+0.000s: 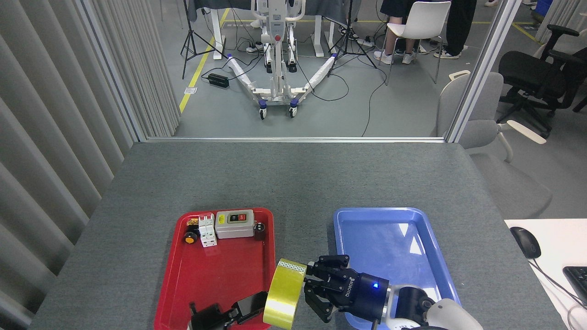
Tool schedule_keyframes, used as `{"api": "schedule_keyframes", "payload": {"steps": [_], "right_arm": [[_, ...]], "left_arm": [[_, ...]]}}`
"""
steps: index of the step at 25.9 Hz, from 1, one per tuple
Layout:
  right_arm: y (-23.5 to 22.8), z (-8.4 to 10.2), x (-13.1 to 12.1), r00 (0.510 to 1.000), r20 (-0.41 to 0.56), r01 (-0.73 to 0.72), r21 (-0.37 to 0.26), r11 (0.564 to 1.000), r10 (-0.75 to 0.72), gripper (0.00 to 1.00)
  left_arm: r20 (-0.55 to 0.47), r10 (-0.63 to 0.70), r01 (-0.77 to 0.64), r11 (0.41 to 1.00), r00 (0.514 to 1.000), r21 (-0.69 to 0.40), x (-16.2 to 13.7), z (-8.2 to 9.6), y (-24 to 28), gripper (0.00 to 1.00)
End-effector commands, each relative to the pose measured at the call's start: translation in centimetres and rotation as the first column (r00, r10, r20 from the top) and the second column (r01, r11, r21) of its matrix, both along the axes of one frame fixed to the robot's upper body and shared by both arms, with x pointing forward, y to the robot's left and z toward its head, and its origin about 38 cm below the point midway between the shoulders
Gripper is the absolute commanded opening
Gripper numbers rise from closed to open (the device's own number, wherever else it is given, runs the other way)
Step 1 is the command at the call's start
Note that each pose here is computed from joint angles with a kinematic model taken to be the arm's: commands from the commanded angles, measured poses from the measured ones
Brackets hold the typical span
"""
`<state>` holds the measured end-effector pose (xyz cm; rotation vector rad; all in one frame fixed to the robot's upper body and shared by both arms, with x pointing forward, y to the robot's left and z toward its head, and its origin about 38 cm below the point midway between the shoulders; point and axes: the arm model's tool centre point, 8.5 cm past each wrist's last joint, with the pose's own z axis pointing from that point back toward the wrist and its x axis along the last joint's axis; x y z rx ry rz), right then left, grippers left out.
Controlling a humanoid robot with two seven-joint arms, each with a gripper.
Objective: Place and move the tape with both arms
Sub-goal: 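Grasp the tape roll with the right gripper beside the left gripper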
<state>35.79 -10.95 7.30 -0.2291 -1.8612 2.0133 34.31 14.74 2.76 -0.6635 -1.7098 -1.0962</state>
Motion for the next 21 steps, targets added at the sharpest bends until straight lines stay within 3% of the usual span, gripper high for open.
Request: {"api": "schedule_keyframes", "payload": {"steps": [1, 2, 4, 18, 21], "right_arm": [[-0.1, -0.1, 0.0, 1.0, -0.003, -0.005, -0.009, 1.0, 0.005, 0.26], [-0.1, -0.1, 0.0, 1.0, -0.003, -0.005, -0.009, 1.0, 0.005, 0.26], [-0.1, -0.1, 0.0, 1.0, -0.003, -0.004, -0.01, 1.0, 0.004, 0.26], [0.2, 0.4, -0.8, 0.999, 0.004, -0.053, 0.02, 0.998, 0.053, 0.25], [-2.3, 0.6, -0.5, 0.999, -0.001, 0.036, 0.047, 0.998, -0.036, 0.26]], "left_arm": [[-0.001, 0.04, -0.04, 0.999, 0.999, -0.012, 0.3, 0.1, 0.4, 0.09], [-0.001, 0.042, -0.042, 0.999, 0.999, -0.014, 0.3, 0.1, 0.5, 0.23], [0.001, 0.045, -0.045, 0.999, 0.999, -0.017, 0.4, 0.2, 0.7, 1.0], [0.004, 0.103, -0.103, 0.994, 0.995, -0.036, 0.7, 0.4, 1.8, 1.0], [0.017, 0.165, -0.164, 0.985, 0.986, -0.058, 1.2, 0.9, 2.3, 1.0]]}}
